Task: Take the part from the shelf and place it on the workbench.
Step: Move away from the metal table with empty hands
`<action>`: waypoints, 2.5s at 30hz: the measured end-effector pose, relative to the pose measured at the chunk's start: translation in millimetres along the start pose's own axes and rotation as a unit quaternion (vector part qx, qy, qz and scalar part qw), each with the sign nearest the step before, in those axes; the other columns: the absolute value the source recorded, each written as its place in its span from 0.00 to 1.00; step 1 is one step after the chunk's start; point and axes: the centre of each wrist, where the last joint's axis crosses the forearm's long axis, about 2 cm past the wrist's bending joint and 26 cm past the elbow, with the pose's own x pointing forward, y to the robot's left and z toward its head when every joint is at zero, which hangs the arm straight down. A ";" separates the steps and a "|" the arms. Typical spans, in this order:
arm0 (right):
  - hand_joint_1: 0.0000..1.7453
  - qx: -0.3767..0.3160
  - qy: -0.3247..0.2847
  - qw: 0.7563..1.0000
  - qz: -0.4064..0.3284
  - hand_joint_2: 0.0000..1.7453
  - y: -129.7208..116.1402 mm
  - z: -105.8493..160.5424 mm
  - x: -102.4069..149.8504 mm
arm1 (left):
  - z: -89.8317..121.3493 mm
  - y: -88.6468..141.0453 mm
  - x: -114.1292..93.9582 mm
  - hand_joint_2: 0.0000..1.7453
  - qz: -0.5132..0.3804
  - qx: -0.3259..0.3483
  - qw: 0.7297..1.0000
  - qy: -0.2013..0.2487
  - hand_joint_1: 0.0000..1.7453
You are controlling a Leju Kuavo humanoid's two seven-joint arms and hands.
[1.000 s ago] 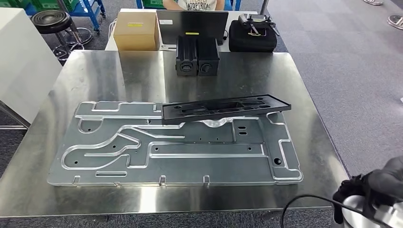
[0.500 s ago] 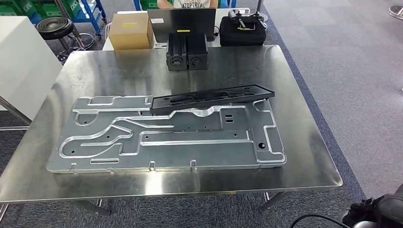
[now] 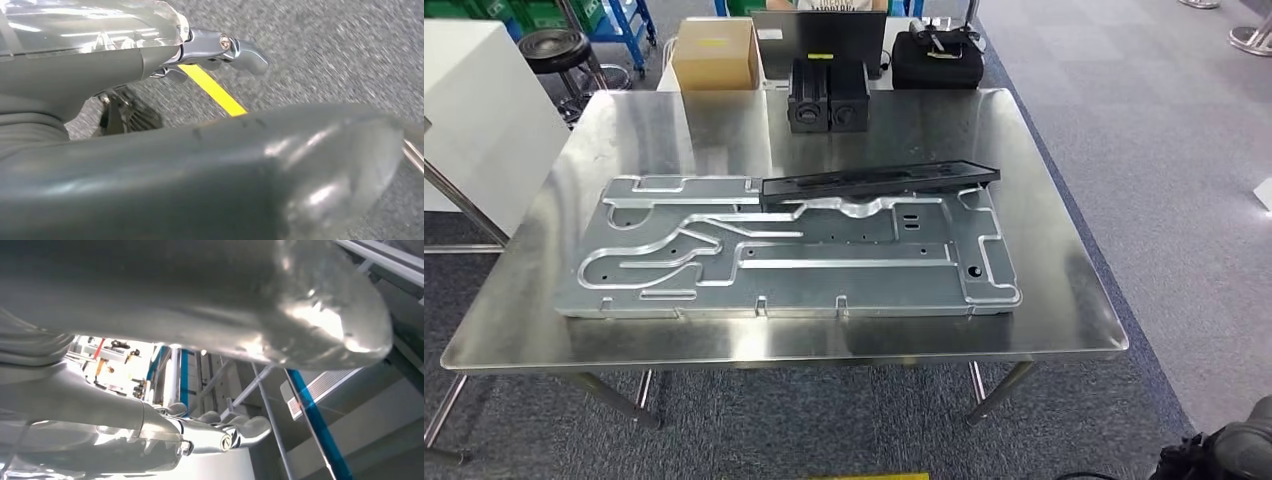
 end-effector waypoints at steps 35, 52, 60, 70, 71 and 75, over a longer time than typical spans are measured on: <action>0.00 0.081 0.160 0.984 0.003 0.00 -24.6 49.5 -52.0 | -4.0 2.2 5.8 0.00 0.015 0.012 1.000 -0.004 0.00; 0.00 0.238 0.623 0.670 0.325 0.00 -117.9 269.6 -96.8 | -1.6 0.3 2.3 0.00 0.036 0.017 0.999 0.001 0.00; 0.00 0.366 0.892 0.189 0.188 0.00 -80.9 359.3 -8.4 | -3.1 -9.8 4.5 0.00 0.046 0.006 0.999 0.005 0.00; 0.00 0.396 0.895 0.164 0.123 0.00 -51.7 368.7 10.9 | -1.8 -16.0 3.0 0.00 0.055 0.005 0.998 0.011 0.00; 0.00 0.399 0.894 0.166 0.121 0.00 -50.8 368.6 10.9 | -1.5 -16.6 2.6 0.00 0.056 0.005 0.998 0.011 0.00; 0.00 0.411 0.889 0.167 0.113 0.00 -48.5 369.5 13.0 | 0.2 -15.9 0.1 0.00 0.054 0.010 0.998 0.017 0.00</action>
